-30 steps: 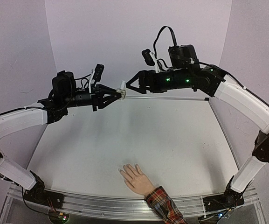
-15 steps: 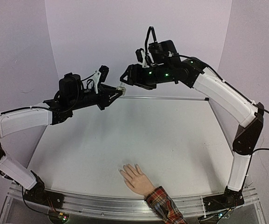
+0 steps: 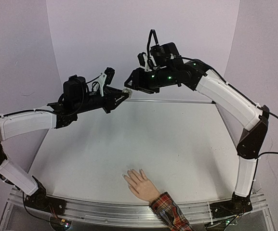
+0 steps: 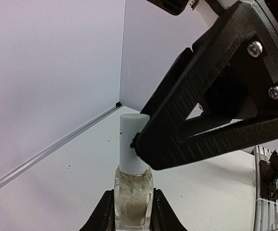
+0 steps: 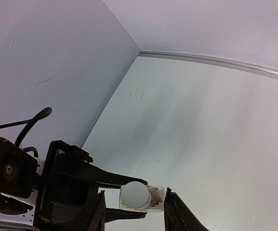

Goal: Paint the nails

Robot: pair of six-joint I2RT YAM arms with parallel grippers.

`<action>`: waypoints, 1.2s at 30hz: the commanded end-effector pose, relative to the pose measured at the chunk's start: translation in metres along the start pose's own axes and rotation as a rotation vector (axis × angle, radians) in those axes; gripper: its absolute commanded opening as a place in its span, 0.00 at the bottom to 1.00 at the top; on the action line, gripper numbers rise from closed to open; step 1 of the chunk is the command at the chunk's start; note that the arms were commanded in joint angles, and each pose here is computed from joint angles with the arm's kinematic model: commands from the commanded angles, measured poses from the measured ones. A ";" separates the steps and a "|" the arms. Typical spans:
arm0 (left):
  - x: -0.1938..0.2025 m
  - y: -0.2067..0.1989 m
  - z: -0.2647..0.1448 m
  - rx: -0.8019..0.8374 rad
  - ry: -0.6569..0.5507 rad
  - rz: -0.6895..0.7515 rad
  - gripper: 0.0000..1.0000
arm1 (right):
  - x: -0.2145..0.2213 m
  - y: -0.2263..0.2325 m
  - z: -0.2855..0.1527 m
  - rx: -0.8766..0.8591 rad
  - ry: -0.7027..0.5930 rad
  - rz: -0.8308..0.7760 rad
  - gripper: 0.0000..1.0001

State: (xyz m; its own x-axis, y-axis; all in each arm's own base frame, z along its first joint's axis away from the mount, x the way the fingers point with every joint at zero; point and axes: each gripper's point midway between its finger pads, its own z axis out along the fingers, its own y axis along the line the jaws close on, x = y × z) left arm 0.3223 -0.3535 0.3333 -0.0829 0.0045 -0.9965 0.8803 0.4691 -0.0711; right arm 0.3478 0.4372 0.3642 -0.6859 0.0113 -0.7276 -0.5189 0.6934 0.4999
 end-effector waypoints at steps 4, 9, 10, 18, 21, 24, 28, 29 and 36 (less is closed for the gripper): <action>-0.044 -0.007 -0.004 0.021 -0.111 0.031 0.00 | -0.002 0.010 0.005 -0.040 0.004 -0.012 0.36; -0.043 -0.010 -0.003 0.036 -0.104 0.031 0.00 | -0.004 0.008 0.001 -0.025 -0.008 -0.023 0.33; -0.042 -0.010 -0.003 0.040 -0.103 0.031 0.00 | -0.005 0.008 0.000 -0.024 -0.010 -0.026 0.34; -0.037 -0.014 -0.004 0.056 -0.083 0.032 0.00 | -0.007 0.006 -0.007 -0.016 -0.012 -0.046 0.35; -0.036 -0.015 -0.005 0.060 -0.080 0.033 0.00 | -0.008 0.005 -0.009 -0.014 -0.015 -0.048 0.34; -0.034 -0.014 -0.004 0.060 -0.075 0.032 0.00 | -0.008 0.003 -0.011 -0.007 -0.013 -0.051 0.30; -0.031 -0.014 -0.003 0.062 -0.066 0.032 0.00 | -0.011 0.003 -0.020 -0.006 -0.025 -0.053 0.51; -0.031 -0.014 -0.003 0.063 -0.065 0.032 0.00 | -0.011 0.003 -0.020 -0.008 -0.024 -0.053 0.50; -0.031 -0.015 -0.002 0.068 -0.064 0.032 0.00 | -0.007 0.002 -0.020 -0.011 -0.009 -0.052 0.35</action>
State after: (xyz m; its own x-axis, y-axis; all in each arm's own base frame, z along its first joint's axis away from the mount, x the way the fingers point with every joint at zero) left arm 0.3163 -0.3565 0.3315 -0.0933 0.0101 -0.9956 0.8970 0.4348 -0.0797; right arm 0.3484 0.4355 0.3544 -0.6791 -0.0431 -0.7327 -0.5433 0.7007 0.4623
